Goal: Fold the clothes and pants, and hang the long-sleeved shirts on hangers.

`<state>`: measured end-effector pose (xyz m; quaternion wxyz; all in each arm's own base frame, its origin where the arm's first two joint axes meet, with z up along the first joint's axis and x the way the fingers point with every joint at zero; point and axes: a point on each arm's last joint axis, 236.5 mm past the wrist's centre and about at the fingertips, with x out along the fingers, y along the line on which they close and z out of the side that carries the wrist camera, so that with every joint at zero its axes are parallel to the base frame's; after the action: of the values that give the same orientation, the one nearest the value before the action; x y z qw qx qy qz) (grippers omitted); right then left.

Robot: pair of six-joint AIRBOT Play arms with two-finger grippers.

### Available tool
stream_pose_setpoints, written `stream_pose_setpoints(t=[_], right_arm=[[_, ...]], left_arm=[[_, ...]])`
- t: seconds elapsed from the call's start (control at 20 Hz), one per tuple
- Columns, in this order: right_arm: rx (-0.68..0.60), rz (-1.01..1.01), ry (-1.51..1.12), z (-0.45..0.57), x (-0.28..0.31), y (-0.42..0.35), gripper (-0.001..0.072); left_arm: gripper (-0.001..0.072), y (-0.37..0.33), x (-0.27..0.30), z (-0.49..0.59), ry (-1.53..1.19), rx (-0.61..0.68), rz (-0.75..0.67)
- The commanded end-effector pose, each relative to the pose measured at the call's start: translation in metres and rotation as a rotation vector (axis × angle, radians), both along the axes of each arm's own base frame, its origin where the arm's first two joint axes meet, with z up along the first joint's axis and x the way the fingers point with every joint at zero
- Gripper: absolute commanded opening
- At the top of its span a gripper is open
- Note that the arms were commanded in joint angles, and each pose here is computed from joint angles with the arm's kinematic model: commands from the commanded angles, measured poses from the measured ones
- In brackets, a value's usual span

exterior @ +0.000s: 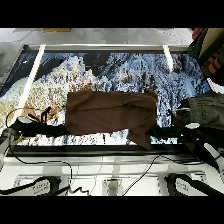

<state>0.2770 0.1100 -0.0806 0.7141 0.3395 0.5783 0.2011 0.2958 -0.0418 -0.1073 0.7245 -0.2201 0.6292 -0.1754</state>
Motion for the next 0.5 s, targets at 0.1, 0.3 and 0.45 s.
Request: stream_pose_setpoints(t=[0.1, 0.3, 0.45], right_arm=[[-0.026, -0.008, -0.267, 0.097, 0.032, -0.002, 0.0023], [-0.165, -0.095, -0.472, 0.165, 0.067, -0.022, 0.0022], [-0.306, -0.172, -0.645, 0.202, 0.110, -0.023, 0.0022]], left_arm=[[0.0021, 0.008, 0.054, 0.095, -0.241, 0.016, -0.045], [0.0020, 0.024, 0.102, 0.179, -0.548, 0.118, 0.045], [0.0019, 0.037, 0.138, 0.208, -0.724, 0.205, 0.152]])
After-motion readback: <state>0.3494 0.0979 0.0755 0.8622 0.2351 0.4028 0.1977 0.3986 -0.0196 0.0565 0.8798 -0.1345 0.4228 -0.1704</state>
